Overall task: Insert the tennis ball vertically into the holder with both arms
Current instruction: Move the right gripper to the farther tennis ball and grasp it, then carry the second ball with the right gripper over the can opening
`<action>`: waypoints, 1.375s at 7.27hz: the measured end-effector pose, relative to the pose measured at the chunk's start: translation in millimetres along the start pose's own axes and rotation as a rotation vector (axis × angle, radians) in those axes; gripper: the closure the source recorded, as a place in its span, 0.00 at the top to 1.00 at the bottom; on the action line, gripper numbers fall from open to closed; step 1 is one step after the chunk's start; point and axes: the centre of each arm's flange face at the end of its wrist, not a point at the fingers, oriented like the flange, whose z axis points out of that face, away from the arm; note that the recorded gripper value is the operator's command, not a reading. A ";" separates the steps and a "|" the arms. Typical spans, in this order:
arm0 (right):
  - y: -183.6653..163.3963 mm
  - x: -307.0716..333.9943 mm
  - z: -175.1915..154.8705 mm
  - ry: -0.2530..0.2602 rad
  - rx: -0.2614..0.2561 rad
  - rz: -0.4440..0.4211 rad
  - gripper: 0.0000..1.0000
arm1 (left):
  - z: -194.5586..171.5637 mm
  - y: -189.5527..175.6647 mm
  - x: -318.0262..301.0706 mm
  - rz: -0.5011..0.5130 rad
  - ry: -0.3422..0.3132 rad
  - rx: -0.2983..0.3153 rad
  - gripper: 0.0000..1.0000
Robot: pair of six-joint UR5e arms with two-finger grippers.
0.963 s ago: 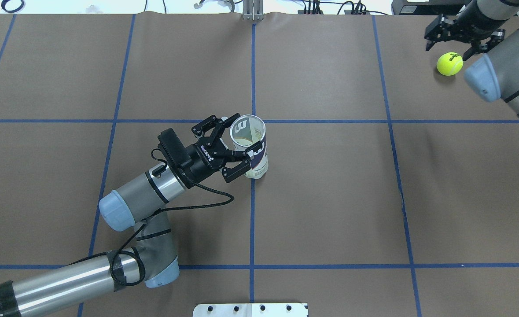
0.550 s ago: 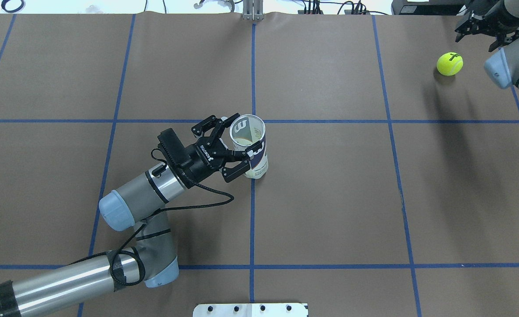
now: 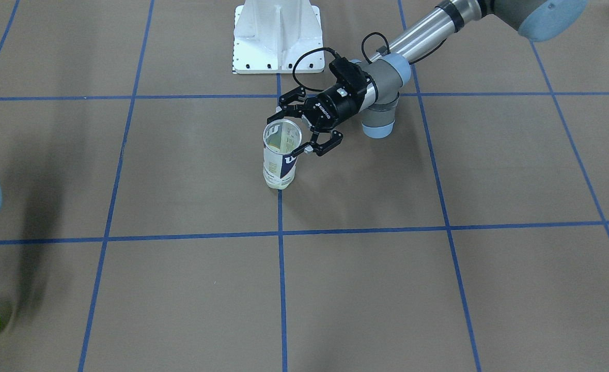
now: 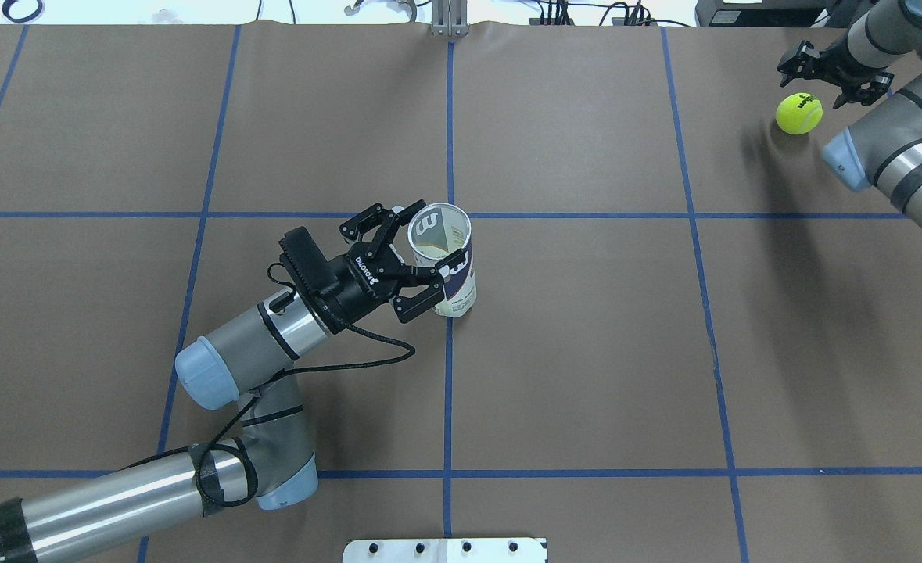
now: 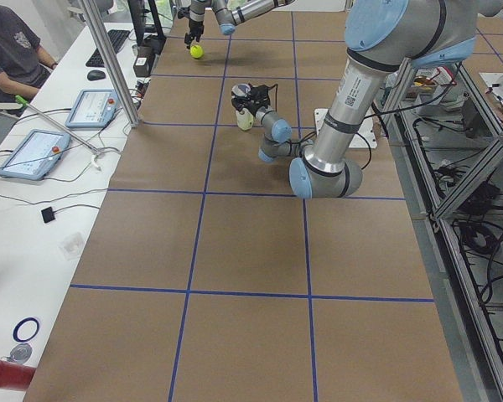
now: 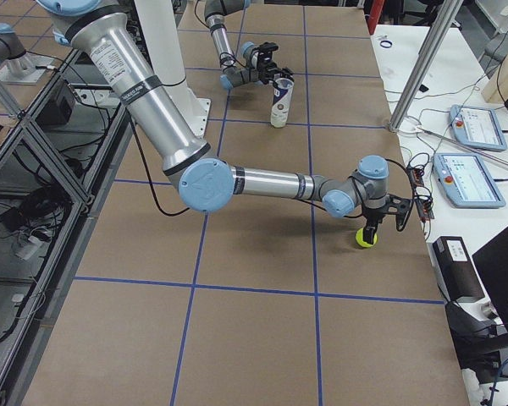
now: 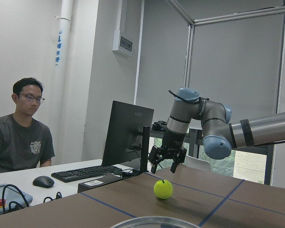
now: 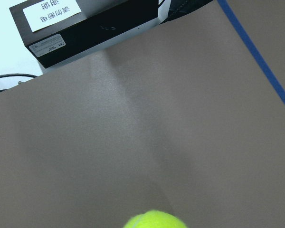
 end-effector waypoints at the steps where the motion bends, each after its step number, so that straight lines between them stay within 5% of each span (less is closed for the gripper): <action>1: 8.8 2.7 11.2 0.021 0.016 -0.005 0.98 | 0.0 -0.2 -0.1 0.000 0.000 0.000 0.88; 2: 14.4 4.2 18.7 0.036 0.027 -0.010 0.94 | -0.1 -0.4 -0.1 0.000 0.000 0.001 0.88; 3: 16.9 4.0 21.9 0.043 0.032 -0.013 0.72 | -2.1 0.2 -1.1 0.000 0.000 0.000 0.88; 5: 18.6 3.6 23.7 0.046 0.033 -0.015 0.00 | -6.3 1.7 -3.2 0.002 -0.001 -0.003 0.88; 8: 17.3 -9.3 6.2 0.010 0.034 -0.014 0.00 | -6.5 1.9 -2.4 0.000 0.000 -0.003 0.88; 10: 25.3 -48.0 -70.7 -0.045 -0.019 0.014 0.00 | -4.7 1.4 0.2 -0.002 0.002 -0.002 0.88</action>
